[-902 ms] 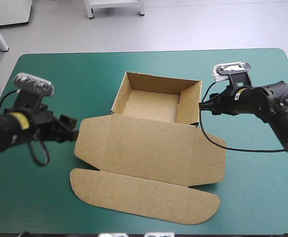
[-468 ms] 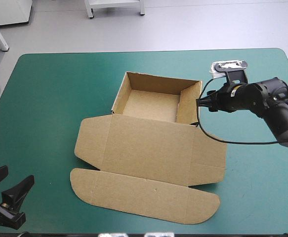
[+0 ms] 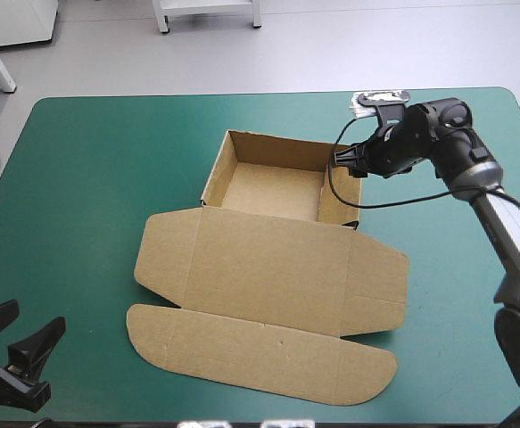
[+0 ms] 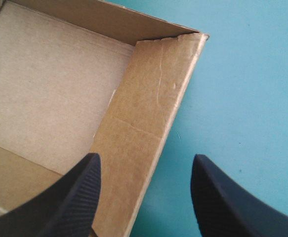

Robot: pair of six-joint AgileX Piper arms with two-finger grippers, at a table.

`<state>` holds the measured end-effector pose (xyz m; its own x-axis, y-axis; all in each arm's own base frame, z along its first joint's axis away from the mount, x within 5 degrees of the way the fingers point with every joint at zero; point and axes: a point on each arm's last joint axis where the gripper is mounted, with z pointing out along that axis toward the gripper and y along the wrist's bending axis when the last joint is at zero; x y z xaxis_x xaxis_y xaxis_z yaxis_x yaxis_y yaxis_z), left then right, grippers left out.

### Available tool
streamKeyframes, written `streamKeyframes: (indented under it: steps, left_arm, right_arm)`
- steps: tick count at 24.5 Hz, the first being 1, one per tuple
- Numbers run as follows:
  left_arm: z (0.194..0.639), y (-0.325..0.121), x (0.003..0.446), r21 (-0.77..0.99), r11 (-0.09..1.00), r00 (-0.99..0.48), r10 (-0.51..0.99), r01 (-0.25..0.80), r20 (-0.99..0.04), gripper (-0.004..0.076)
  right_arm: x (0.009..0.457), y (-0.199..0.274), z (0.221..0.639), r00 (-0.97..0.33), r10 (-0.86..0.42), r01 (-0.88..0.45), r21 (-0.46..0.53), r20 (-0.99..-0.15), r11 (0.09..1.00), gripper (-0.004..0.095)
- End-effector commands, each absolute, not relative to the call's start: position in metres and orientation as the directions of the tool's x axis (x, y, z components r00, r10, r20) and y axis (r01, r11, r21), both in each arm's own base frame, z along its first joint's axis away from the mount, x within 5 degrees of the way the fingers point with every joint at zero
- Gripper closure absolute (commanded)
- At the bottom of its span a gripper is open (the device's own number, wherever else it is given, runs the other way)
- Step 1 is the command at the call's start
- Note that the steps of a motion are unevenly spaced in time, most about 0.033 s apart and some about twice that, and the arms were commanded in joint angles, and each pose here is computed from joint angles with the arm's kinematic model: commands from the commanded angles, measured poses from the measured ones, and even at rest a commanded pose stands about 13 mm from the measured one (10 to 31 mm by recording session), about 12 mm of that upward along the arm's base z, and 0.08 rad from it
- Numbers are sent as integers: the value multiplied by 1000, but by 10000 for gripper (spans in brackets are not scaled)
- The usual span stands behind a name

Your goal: Fold the box

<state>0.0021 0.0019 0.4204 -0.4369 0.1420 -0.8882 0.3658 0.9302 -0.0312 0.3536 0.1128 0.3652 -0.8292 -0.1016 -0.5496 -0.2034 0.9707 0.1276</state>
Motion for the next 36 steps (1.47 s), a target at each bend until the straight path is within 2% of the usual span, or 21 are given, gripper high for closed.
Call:
streamKeyframes:
  steps: [1, 15, 18, 21, 22, 23, 24, 27, 29, 36]
  left_arm:
    - [421, 1, 4, -34, 929, -473, 156, 369, -867, 262]
    - [421, 1, 4, -29, 928, -472, 162, 371, -867, 265]
    - [421, 1, 4, -29, 928, -472, 162, 371, -867, 265]
    - [421, 1, 4, -29, 928, -472, 162, 371, -867, 265]
    - [421, 1, 4, -29, 928, -472, 162, 371, -867, 265]
    - [421, 1, 4, -29, 928, -472, 162, 371, -867, 265]
    - [421, 1, 4, -29, 928, -472, 162, 371, -867, 265]
    - [421, 1, 4, -29, 928, -472, 162, 371, -867, 265]
    - [421, 0, 4, -36, 926, -473, 159, 377, -866, 265]
    - [421, 0, 4, -35, 926, -473, 160, 376, -866, 265]
  right_arm:
    - [365, 117, 373, -809, -82, -197, 137, -582, 971, 390]
    - [406, 133, 302, -904, -47, -137, 182, -425, 974, 412]
    - [409, 133, 299, -904, -52, -137, 172, -425, 976, 547]
    - [411, 131, 301, -885, -90, -165, 127, -456, 978, 841]
    - [413, 126, 305, -870, -123, -174, 66, -477, 982, 915]
    - [414, 124, 306, -866, -136, -176, 39, -482, 984, 918]
    - [417, 115, 311, -855, -159, -168, -26, -494, 985, 925]
    - [422, 86, 315, -856, -147, -108, -106, -496, 988, 925]
    - [424, 43, 319, -873, -110, -37, -161, -474, 986, 925]
    - [414, -79, 334, -859, 50, 174, -199, -509, 964, 925]
